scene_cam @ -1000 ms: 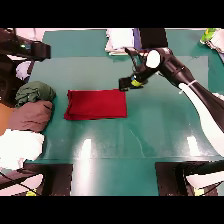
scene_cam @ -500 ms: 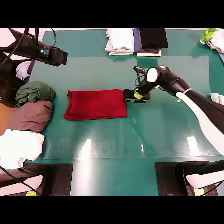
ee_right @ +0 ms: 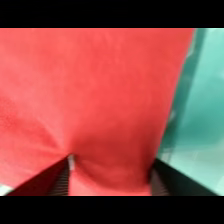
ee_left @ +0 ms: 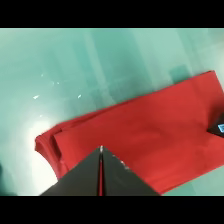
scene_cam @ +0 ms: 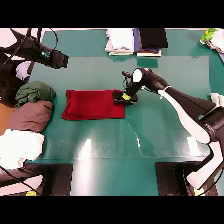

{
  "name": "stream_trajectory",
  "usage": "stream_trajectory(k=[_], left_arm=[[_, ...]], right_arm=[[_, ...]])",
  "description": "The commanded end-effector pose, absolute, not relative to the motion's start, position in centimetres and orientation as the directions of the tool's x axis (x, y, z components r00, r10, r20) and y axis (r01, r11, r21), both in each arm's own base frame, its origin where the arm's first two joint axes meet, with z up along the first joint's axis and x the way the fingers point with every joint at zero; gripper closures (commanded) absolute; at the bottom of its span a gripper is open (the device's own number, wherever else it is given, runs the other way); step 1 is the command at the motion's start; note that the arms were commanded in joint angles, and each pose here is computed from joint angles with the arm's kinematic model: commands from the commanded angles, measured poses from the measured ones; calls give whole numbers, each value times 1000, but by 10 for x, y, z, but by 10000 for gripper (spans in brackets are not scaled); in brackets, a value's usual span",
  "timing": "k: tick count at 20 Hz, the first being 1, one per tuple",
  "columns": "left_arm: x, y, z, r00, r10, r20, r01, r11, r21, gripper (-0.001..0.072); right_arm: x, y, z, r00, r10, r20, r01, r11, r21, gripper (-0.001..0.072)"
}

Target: Fold the shirts.

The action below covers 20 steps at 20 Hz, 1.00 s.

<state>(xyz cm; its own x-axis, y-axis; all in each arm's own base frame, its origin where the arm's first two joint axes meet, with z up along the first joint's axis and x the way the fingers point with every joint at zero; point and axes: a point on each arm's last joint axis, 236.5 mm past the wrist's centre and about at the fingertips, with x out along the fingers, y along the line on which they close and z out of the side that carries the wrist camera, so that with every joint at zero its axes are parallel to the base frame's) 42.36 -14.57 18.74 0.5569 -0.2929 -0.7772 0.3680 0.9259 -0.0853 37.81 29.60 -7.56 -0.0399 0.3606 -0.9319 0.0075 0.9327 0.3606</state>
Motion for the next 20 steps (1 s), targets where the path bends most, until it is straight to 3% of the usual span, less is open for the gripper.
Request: stream_trajectory(k=[1,3,10,15,20], left_arm=[[419,-145,184,537,-289,-792,370,925,-87,680],[419,-145,183,536,-289,-793,370,925,-87,680],[409,-182,187,526,-345,-777,454,887,-86,681],[395,-221,191,510,-401,-761,542,837,-78,681],[394,-224,192,506,-411,-758,541,836,-91,681]], right_arm=[[379,295,-87,-64,327,-943,-7,945,328,359],[388,287,-82,-11,289,-957,-52,956,289,686],[440,168,20,272,118,-955,-47,993,110,687],[438,-4,93,366,-71,-928,198,980,3,688],[398,-172,121,377,-220,-900,532,846,16,688]])
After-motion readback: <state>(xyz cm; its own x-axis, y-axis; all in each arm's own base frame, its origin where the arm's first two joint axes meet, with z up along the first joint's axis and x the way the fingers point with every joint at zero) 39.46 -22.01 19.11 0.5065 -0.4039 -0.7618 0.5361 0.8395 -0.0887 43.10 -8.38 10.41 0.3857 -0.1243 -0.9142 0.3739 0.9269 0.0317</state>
